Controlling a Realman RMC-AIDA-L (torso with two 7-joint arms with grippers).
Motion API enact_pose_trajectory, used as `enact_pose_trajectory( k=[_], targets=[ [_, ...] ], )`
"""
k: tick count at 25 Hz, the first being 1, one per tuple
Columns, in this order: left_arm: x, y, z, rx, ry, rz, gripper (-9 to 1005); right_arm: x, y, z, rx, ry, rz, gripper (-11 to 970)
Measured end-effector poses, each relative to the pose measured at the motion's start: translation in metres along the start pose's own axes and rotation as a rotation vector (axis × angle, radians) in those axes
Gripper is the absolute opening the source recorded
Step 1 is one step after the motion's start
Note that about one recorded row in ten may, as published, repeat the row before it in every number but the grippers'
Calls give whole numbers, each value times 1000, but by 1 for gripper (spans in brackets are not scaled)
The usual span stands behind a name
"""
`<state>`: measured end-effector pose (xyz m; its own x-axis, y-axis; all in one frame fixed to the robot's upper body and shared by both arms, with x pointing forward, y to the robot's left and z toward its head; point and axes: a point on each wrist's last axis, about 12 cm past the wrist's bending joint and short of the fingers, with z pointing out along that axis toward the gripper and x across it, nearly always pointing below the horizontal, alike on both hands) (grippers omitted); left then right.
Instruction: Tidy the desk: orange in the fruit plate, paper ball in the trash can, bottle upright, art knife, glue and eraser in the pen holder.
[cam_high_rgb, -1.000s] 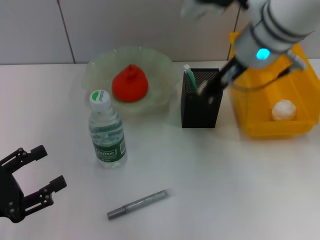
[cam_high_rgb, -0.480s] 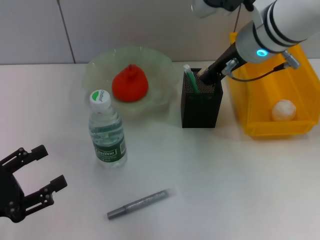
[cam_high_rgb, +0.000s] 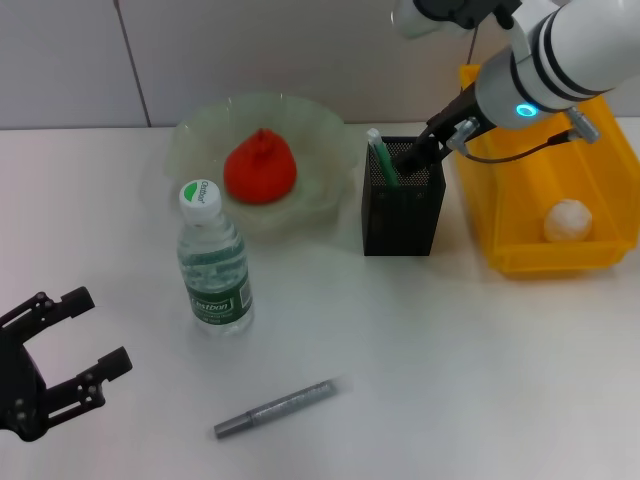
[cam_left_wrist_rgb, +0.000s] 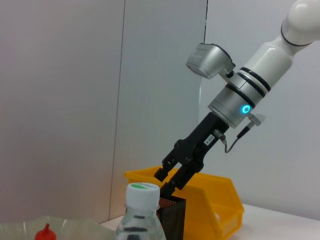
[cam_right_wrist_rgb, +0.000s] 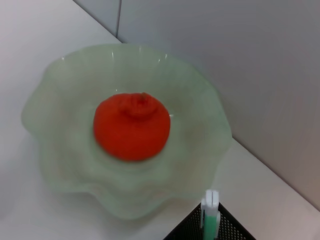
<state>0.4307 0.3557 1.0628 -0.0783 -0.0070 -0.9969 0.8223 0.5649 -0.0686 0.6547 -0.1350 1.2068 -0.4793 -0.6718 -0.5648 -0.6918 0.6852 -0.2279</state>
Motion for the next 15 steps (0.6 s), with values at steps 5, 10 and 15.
enact_pose_trajectory(
  k=[5,10,15],
  targets=[
    [-18,10,0,52,69,-4,799,11,-1,-16,-54,-48,33,661],
    [-49,25,4,108,225,0,798,36,-4,-46,-232,-171,46,670],
    [-76,33,15,121,398,31,798,85,2,-65,-321,-305,-7,674]
  ],
)
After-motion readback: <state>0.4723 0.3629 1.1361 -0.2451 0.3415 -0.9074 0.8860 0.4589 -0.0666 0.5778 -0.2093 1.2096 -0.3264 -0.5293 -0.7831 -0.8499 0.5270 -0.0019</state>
